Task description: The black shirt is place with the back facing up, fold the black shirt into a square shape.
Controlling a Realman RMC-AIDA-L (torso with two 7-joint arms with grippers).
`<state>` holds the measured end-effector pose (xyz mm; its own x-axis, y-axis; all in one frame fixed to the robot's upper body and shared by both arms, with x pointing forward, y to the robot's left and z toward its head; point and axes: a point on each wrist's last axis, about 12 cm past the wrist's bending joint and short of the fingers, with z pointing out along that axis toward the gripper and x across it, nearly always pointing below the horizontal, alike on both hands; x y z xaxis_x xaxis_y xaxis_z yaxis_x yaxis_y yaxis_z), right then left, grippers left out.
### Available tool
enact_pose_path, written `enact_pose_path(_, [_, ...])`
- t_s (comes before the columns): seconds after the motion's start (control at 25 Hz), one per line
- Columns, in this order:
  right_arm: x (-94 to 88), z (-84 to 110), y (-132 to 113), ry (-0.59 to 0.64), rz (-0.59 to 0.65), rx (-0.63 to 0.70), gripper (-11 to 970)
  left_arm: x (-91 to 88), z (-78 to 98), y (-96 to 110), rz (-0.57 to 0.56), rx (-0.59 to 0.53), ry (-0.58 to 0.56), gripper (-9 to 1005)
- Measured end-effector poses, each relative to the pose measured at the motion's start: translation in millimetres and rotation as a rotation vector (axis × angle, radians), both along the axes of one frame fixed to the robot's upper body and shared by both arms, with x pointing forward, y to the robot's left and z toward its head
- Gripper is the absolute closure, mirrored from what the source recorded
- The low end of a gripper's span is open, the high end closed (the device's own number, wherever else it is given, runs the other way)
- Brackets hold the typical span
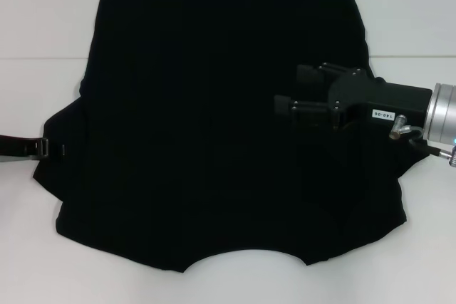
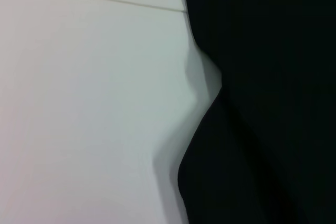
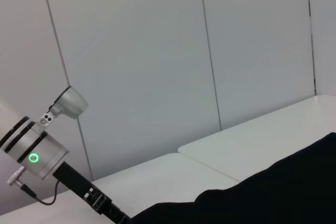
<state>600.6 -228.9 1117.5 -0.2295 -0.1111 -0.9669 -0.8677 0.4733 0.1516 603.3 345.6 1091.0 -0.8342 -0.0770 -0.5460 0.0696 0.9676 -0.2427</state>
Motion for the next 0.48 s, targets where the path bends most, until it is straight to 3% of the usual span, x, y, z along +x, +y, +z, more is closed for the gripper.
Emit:
enact_pose_path(0.08, [0.1, 0.1, 0.1, 0.0, 0.0, 0.0, 44, -0.1, -0.2, 0.2, -0.002, 0.005, 0.002, 427])
enact_pose_path(0.2, [0.1, 0.1, 0.1, -0.001, 0.0, 0.0, 44, -0.5, -0.8, 1.0, -0.003, 0.016, 0.007, 670])
enact_pose_path(0.48, [0.1, 0.5, 0.0, -0.003, 0.002, 0.0, 44, -0.7, -1.2, 0.8, -0.004, 0.018, 0.009, 799])
